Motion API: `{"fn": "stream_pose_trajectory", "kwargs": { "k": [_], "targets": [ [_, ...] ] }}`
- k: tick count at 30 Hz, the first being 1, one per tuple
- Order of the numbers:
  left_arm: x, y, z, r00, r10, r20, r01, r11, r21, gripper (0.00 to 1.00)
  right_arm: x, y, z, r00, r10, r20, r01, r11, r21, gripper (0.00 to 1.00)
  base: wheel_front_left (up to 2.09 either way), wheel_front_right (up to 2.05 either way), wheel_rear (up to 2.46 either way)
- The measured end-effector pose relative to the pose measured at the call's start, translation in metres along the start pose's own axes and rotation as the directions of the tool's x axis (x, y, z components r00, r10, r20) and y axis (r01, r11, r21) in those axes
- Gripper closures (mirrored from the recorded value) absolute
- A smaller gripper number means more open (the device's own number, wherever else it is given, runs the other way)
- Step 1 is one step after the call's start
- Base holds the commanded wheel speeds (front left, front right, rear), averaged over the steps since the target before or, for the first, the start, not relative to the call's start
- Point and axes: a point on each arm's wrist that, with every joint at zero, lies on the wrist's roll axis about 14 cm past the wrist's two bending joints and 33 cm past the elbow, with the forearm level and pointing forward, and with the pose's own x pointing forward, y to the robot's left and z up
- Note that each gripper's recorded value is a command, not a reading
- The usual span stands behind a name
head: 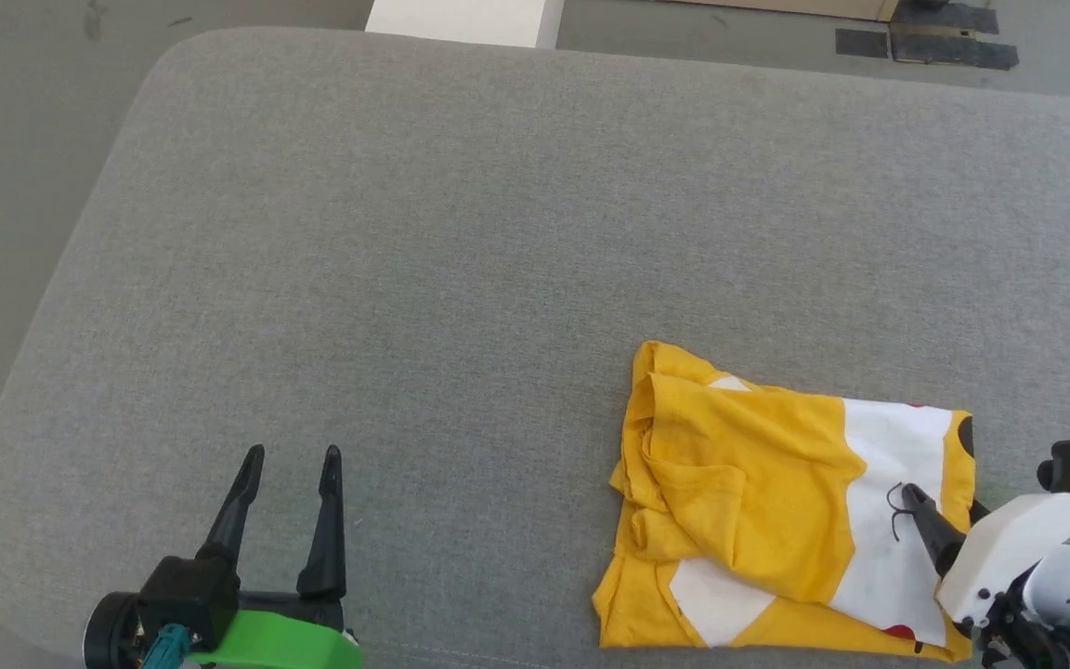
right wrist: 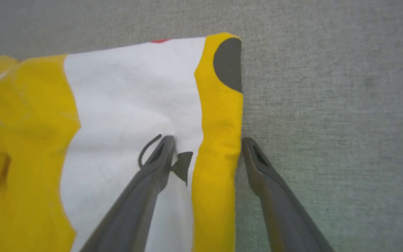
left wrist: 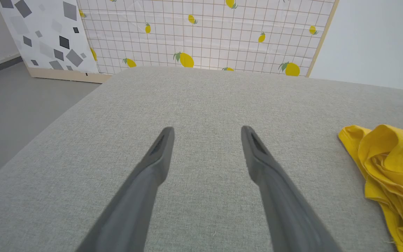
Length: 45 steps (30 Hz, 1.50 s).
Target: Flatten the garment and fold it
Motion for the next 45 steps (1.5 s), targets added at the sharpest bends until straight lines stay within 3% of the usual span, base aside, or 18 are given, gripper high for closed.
{"fn": "stream_pose_trajectory", "kwargs": {
  "k": [1, 3, 12, 18, 25, 32, 45],
  "targets": [
    [0.000, 0.000, -0.001, 1.000, 0.001, -0.002, -0.001, 1.000, 0.001, 0.00, 0.001, 0.000, 0.000, 1.000, 0.002, -0.006, -0.002, 1.000, 0.006, 0.67, 0.00, 0.00, 0.00],
    [0.001, -0.001, -0.001, 1.000, -0.006, -0.005, 0.006, 1.000, 0.005, 0.00, 0.003, 0.000, 0.000, 1.000, 0.003, -0.011, -0.003, 1.000, 0.006, 1.00, 0.00, 0.00, 0.00],
    [0.010, -0.021, 0.005, 0.997, -0.074, 0.021, 0.074, 0.997, 0.003, 0.00, -0.006, 0.003, 0.011, 0.999, 0.006, 0.032, -0.005, 1.000, -0.018, 1.00, 0.00, 0.00, 0.00],
    [0.017, -0.039, 0.007, 0.990, -0.134, 0.033, 0.134, 0.991, 0.003, 0.00, -0.021, -0.007, 0.047, 0.993, -0.021, 0.114, 0.034, 0.993, -0.116, 1.00, 0.00, 0.00, 0.00],
    [0.034, -0.066, 0.011, 0.973, -0.224, 0.056, 0.223, 0.975, 0.013, 0.00, -0.038, -0.034, 0.087, 0.980, -0.092, 0.174, 0.134, 0.960, -0.246, 1.00, 0.00, 0.00, 0.00],
    [0.053, -0.097, 0.014, 0.943, -0.323, 0.079, 0.324, 0.946, 0.009, 0.00, -0.063, -0.082, 0.128, 0.946, -0.226, 0.233, 0.299, 0.885, -0.357, 1.00, 0.00, 0.00, 0.00],
    [0.096, -0.141, 0.009, 0.879, -0.469, 0.090, 0.468, 0.883, 0.035, 0.00, -0.098, -0.174, 0.176, 0.829, -0.478, 0.289, 0.556, 0.654, -0.512, 1.00, 0.00, 0.00, 0.00]
  ]
}}
